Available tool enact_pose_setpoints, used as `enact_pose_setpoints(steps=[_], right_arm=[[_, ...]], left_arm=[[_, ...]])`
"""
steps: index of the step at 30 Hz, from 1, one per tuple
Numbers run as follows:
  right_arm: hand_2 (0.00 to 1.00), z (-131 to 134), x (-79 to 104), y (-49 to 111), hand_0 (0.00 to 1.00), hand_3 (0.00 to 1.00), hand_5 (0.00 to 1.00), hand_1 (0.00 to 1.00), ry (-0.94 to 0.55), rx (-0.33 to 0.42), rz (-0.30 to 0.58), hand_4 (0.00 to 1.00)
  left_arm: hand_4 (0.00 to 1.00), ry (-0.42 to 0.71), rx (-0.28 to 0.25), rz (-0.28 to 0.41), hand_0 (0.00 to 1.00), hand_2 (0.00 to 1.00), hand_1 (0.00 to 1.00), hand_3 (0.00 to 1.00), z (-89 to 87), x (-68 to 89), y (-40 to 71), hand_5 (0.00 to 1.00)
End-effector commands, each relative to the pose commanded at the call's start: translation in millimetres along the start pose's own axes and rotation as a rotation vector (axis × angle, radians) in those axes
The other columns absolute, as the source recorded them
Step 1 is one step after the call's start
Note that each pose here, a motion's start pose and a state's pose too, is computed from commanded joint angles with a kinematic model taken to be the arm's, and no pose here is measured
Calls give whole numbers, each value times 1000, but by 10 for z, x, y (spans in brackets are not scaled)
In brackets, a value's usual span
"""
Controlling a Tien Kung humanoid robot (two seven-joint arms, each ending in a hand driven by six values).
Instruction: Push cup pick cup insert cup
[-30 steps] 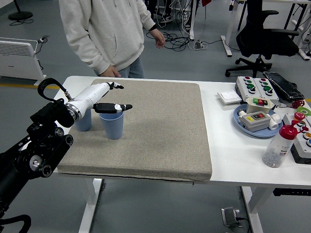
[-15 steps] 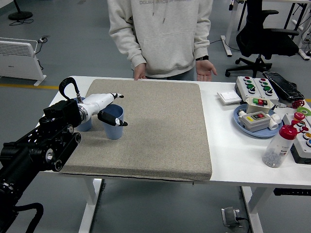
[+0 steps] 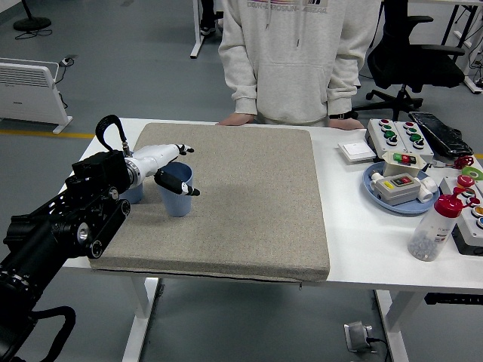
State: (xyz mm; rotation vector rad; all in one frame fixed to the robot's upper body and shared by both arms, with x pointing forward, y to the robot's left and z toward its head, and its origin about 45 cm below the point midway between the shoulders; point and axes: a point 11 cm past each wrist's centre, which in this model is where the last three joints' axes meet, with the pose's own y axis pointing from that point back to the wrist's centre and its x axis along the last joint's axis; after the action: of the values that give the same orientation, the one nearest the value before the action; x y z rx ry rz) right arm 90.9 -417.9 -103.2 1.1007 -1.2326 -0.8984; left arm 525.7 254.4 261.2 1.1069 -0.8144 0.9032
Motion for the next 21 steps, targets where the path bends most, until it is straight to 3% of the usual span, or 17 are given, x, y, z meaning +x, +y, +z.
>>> enact_pose_setpoints(steps=[2,3,8,9,14,15,20,21], right_arm=[[667,-1,0,0,731,587,569,662,0,0,0,123],[666,-1,0,0,732,587,569,662,-1,0,0,123],[666,-3,-2,0,732,587,569,662,2,0,-1,123],[667,-2,-1,0,732,588,569,662,1,0,-1,123],[667,-11,6,2,732,588,569,662,-2,3,0,123],[667,-15,7,3,732,588,567,662,-3,3,0,123],[667,-10,9,2,732,588,567,662,-5,3,0,123],[666,-9,10,2,732,587,570,662,-5,3,0,123]], left_arm=[[935,4,4,-7,688,840,767,871,-15,-20,-4,426],[908,8,6,-7,621,806,730,837,-21,-26,-5,392],[908,19,4,2,621,806,730,837,-21,-22,-9,392],[855,20,3,3,550,780,699,809,-16,-18,-9,326],[855,24,9,3,550,780,699,809,-20,15,-4,326],[842,24,12,0,508,803,702,809,-28,20,-1,311],[842,21,23,-14,508,803,702,809,-48,7,1,311],[860,20,25,-17,625,886,788,848,-50,3,1,334]])
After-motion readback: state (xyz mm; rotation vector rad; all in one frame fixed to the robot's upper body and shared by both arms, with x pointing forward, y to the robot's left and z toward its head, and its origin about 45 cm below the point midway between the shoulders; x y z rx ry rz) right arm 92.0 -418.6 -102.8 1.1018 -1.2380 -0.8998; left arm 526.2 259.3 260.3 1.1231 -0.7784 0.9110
